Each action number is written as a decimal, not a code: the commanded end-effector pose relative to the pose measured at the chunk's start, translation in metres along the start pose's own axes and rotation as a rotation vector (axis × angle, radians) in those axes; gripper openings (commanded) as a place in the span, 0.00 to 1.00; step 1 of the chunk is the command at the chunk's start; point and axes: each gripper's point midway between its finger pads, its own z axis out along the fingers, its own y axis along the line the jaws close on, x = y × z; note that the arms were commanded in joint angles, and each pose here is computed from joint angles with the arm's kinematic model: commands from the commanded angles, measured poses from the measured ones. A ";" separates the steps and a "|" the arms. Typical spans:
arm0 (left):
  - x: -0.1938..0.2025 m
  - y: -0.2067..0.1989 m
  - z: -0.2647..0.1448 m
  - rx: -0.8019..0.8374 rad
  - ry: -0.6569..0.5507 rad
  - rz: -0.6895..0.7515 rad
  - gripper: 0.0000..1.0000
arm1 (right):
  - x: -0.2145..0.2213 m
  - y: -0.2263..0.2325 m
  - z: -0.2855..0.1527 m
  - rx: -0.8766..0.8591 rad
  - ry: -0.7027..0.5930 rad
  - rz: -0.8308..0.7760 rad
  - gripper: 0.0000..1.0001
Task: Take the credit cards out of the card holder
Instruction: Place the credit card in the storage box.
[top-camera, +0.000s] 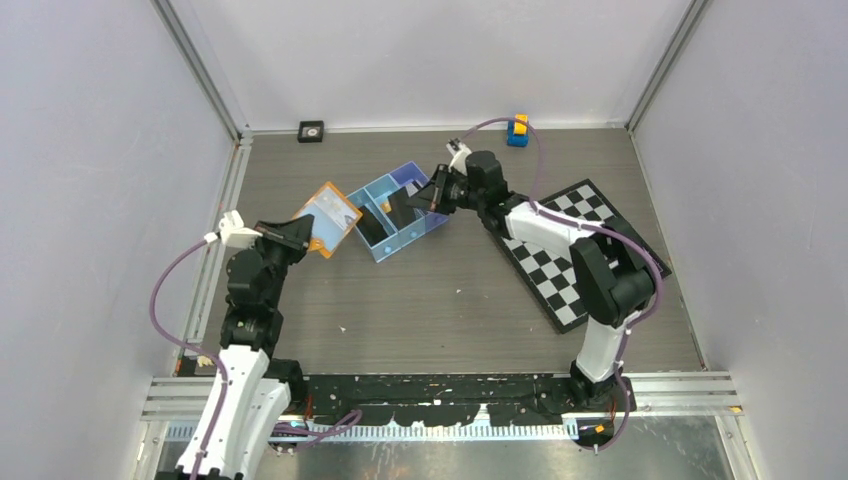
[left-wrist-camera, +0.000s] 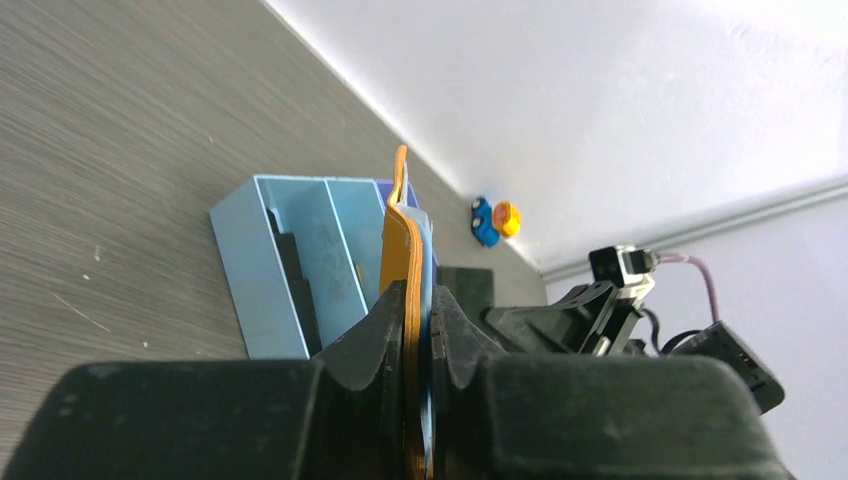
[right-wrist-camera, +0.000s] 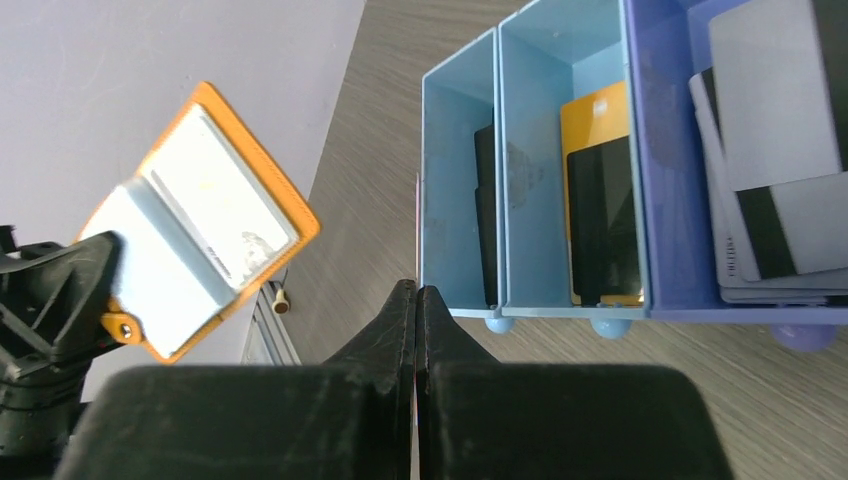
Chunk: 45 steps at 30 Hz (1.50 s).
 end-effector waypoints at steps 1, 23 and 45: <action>-0.028 0.005 -0.013 -0.024 -0.165 -0.017 0.00 | 0.005 0.018 0.020 -0.025 0.035 -0.044 0.00; -0.030 -0.005 -0.018 0.041 -0.181 -0.045 0.00 | 0.048 0.007 0.103 0.049 0.197 -0.141 0.01; -0.003 -0.025 -0.001 0.168 -0.032 -0.043 0.00 | 0.015 0.033 -0.009 0.222 0.011 -0.269 0.48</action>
